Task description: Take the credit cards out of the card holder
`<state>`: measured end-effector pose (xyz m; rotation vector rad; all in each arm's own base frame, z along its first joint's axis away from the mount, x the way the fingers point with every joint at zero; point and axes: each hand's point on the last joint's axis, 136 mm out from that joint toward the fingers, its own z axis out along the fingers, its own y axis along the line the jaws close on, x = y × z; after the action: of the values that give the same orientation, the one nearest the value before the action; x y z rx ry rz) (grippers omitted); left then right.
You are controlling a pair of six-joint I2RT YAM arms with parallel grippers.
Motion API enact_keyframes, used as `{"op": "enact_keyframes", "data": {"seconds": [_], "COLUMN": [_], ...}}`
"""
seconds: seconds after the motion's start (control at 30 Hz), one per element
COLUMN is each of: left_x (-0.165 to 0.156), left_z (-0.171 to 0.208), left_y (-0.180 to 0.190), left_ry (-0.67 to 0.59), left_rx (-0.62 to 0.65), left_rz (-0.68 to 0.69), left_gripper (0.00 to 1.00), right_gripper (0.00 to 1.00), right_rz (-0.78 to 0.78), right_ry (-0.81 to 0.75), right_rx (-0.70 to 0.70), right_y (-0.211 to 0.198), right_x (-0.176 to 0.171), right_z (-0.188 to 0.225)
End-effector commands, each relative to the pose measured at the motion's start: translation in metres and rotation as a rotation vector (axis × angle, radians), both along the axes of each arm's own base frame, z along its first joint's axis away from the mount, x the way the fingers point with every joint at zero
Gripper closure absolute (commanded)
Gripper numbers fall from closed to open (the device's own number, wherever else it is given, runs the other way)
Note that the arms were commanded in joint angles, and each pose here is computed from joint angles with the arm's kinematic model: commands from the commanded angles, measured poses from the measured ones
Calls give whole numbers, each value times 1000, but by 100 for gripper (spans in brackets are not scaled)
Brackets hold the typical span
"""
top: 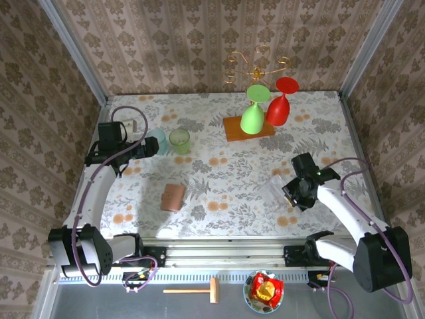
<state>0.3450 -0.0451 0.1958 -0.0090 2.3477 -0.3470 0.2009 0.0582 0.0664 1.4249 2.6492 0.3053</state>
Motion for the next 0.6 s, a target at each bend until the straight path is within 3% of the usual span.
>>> {"op": "enact_keyframes", "data": {"seconds": [0.0, 0.33, 0.57], "left_x": [0, 0, 1], "left_z": [0, -1, -3], "left_y": [1, 4, 5], "left_ry": [-3, -3, 3], "left_rx": [10, 13, 12], "left_rz": [-14, -6, -1], "left_gripper": [0, 0, 0], "right_gripper": [97, 100, 100], "right_rz": [129, 535, 752], "right_ry": [-67, -118, -168], "right_rx": [-44, -141, -86], "right_y": [11, 86, 140], "right_x": [27, 84, 104], "right_z": [17, 31, 31]}}
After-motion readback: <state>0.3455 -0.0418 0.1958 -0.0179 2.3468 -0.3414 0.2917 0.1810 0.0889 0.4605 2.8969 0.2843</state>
